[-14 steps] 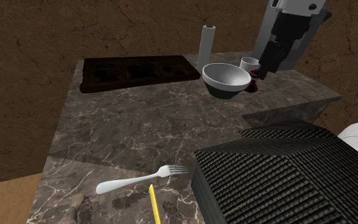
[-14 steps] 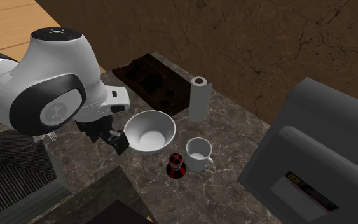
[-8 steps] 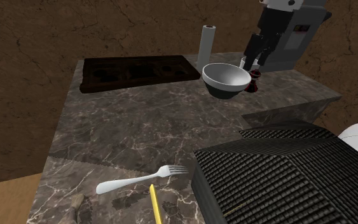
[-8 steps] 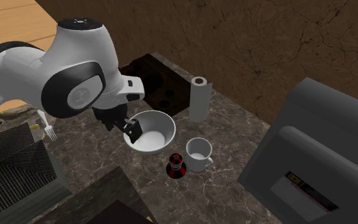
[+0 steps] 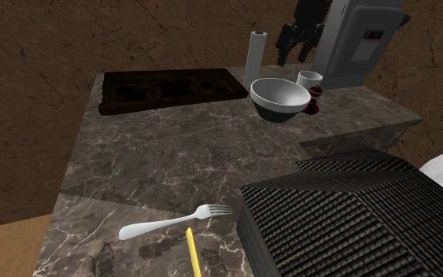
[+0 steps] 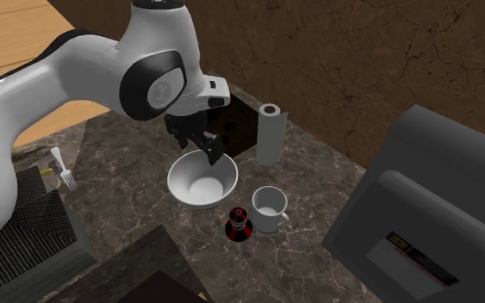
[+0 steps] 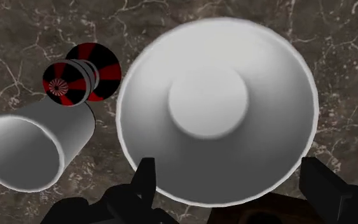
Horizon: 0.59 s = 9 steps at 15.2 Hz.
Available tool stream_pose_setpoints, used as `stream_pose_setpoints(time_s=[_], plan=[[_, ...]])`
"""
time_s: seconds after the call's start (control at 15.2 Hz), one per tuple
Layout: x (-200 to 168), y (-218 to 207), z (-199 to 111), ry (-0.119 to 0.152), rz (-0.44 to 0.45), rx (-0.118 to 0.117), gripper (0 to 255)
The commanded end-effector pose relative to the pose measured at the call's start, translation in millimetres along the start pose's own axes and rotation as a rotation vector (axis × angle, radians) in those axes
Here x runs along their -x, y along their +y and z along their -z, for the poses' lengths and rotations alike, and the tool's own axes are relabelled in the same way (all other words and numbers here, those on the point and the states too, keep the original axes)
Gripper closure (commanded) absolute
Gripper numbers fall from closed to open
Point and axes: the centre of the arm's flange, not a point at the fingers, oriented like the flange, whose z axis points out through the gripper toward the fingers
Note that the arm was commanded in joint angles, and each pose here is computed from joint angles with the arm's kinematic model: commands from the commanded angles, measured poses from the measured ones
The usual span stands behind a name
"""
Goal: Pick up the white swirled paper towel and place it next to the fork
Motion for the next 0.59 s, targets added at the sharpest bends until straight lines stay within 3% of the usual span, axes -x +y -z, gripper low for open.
stream_pose_setpoints(time_s=[0.0, 0.53], plan=[[-25.4, 5.8, 2.8, 0.017, -0.025, 0.007, 0], [-115.6, 31.8, 18.4, 0.080, -0.124, 0.033, 0]])
